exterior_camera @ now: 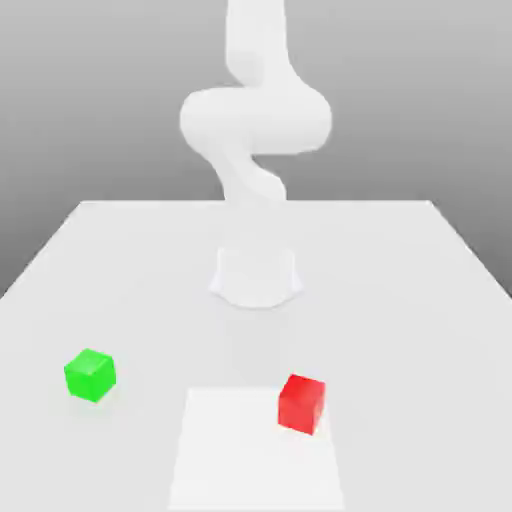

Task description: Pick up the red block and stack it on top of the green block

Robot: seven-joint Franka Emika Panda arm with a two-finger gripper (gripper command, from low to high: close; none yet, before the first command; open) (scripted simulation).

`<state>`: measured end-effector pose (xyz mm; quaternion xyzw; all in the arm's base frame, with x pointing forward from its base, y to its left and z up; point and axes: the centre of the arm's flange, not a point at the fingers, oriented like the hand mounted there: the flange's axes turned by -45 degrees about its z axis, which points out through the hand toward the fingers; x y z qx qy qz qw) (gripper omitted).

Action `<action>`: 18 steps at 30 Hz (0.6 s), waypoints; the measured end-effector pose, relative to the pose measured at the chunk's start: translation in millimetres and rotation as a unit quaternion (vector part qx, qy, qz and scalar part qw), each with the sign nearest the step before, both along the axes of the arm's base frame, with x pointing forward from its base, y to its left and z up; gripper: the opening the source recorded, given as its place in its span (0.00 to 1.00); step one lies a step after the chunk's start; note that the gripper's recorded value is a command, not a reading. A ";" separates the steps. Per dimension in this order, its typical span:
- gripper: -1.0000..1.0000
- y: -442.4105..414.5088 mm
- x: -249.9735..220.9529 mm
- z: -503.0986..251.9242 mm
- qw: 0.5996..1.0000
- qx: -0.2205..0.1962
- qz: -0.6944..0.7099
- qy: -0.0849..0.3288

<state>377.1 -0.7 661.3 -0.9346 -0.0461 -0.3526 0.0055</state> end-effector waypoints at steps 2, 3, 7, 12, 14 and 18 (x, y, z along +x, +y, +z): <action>0.50 3.5 24.1 -49.4 0.998 -0.018 0.049 0.036; 0.50 6.5 33.7 -74.2 0.996 -0.027 0.073 0.053; 0.50 23.7 56.2 -173.9 0.976 -0.065 0.170 0.119; 0.50 48.5 49.7 -299.5 0.927 -0.119 0.297 0.196; 0.50 56.7 35.8 -350.1 0.897 -0.143 0.350 0.227; 0.50 63.1 -5.0 -432.5 0.829 -0.187 0.447 0.280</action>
